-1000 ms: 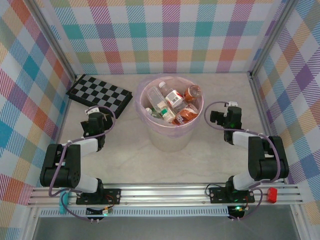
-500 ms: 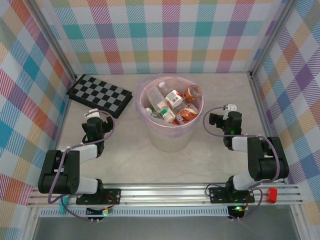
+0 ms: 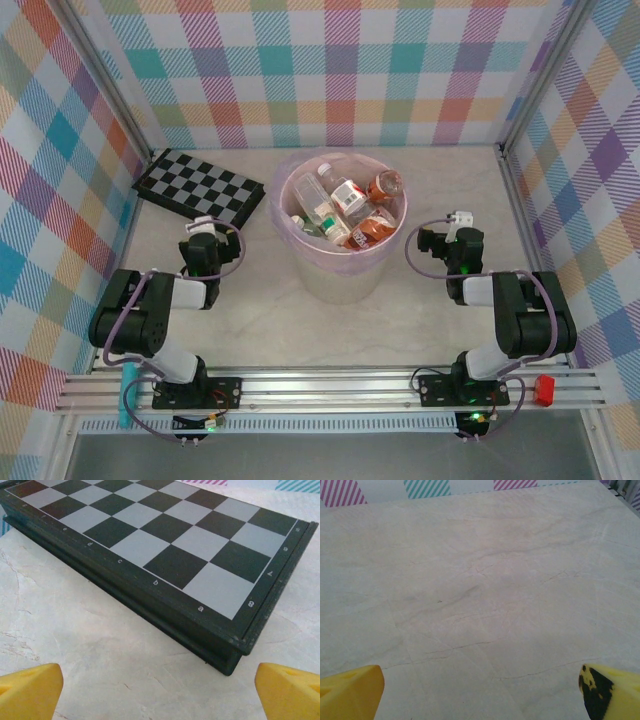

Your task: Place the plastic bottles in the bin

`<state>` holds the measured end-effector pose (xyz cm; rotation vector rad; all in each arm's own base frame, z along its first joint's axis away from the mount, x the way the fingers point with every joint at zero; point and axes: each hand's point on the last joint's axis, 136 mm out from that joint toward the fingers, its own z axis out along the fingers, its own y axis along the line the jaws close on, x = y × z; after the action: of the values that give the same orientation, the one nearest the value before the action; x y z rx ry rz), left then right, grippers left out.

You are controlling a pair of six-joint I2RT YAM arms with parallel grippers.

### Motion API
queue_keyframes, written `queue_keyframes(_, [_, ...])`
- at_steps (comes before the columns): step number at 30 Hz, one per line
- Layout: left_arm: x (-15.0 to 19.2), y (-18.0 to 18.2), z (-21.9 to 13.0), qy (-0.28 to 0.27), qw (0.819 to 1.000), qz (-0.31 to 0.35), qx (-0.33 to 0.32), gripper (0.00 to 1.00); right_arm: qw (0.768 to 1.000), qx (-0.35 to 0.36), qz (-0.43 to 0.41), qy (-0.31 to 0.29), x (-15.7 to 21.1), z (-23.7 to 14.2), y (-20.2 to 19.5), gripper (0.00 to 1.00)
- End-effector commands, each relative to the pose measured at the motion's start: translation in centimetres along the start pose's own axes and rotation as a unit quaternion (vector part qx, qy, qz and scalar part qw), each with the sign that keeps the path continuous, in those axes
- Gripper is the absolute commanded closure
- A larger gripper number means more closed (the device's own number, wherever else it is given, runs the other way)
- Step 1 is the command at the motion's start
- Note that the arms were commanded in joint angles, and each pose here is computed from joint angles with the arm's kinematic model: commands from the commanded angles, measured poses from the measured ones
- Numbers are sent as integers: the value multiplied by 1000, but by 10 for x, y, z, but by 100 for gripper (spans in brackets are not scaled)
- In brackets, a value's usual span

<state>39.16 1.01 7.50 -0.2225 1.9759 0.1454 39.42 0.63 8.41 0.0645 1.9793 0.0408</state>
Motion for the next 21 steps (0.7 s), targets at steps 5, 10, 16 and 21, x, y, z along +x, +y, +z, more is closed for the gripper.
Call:
queue_keyframes(5, [-11, -2, -1, -28, 1000, -1, 3, 0, 1000, -12, -3, -17, -8, 0, 4, 0])
queue_keyframes(10, [-11, -2, -1, -28, 1000, -1, 3, 0, 1000, -17, -6, -16, -8, 0, 6, 1])
queue_keyframes(16, [-11, -2, -2, -29, 1000, -1, 3, 0, 1000, -20, -6, -16, -8, 0, 7, 1])
queue_keyframes(21, [-11, -2, -2, -29, 1000, -1, 3, 0, 1000, -21, -6, -12, -7, 2, 7, 0])
